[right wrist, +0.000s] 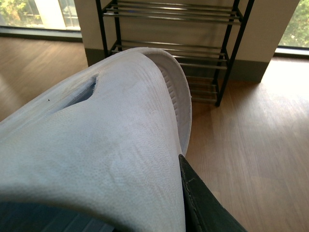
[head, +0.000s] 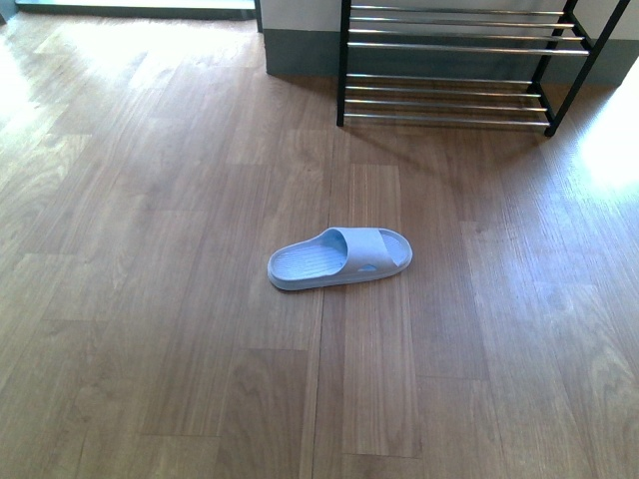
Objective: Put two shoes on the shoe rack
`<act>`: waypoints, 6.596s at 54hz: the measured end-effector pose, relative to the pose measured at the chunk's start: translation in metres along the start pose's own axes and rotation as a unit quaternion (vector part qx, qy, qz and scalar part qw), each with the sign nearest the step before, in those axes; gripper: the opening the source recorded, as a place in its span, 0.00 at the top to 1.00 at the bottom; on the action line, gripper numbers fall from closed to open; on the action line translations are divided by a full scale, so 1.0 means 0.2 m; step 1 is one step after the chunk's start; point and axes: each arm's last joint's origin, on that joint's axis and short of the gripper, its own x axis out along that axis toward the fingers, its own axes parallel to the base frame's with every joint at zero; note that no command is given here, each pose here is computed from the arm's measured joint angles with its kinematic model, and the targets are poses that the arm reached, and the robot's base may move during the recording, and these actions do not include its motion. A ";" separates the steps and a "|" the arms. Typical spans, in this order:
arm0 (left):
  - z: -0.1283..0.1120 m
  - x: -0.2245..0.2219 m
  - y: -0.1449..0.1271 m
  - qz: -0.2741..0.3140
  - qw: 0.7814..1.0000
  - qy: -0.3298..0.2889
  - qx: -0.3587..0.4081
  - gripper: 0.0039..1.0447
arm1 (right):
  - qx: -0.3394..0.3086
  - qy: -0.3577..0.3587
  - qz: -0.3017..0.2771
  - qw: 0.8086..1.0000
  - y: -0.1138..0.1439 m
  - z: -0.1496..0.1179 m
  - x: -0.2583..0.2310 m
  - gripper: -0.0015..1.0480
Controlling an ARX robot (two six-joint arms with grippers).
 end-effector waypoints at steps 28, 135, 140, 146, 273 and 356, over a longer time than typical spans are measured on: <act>0.00 0.00 0.00 0.001 1.000 0.000 0.000 0.09 | 0.009 -0.004 -0.003 1.000 0.00 -0.01 -0.02 0.98; -0.69 1.01 -0.17 -0.227 0.867 0.374 0.237 0.09 | 0.010 -0.005 -0.004 1.000 0.00 -0.01 -0.02 0.98; -0.83 1.07 -0.19 -0.254 0.845 0.390 0.263 0.09 | 0.010 -0.005 -0.004 1.000 0.00 -0.01 -0.02 0.98; -1.00 1.11 -0.22 -0.298 0.815 0.407 0.286 0.09 | 0.010 -0.005 -0.004 1.000 0.00 -0.01 -0.02 0.98; -0.82 1.43 -0.52 -0.175 0.927 0.284 0.171 0.99 | 0.010 -0.005 -0.004 1.000 0.00 -0.01 -0.02 0.98; 0.04 0.55 -0.30 0.027 0.978 0.164 0.129 0.99 | 0.009 -0.005 -0.004 1.000 0.00 -0.01 -0.02 0.98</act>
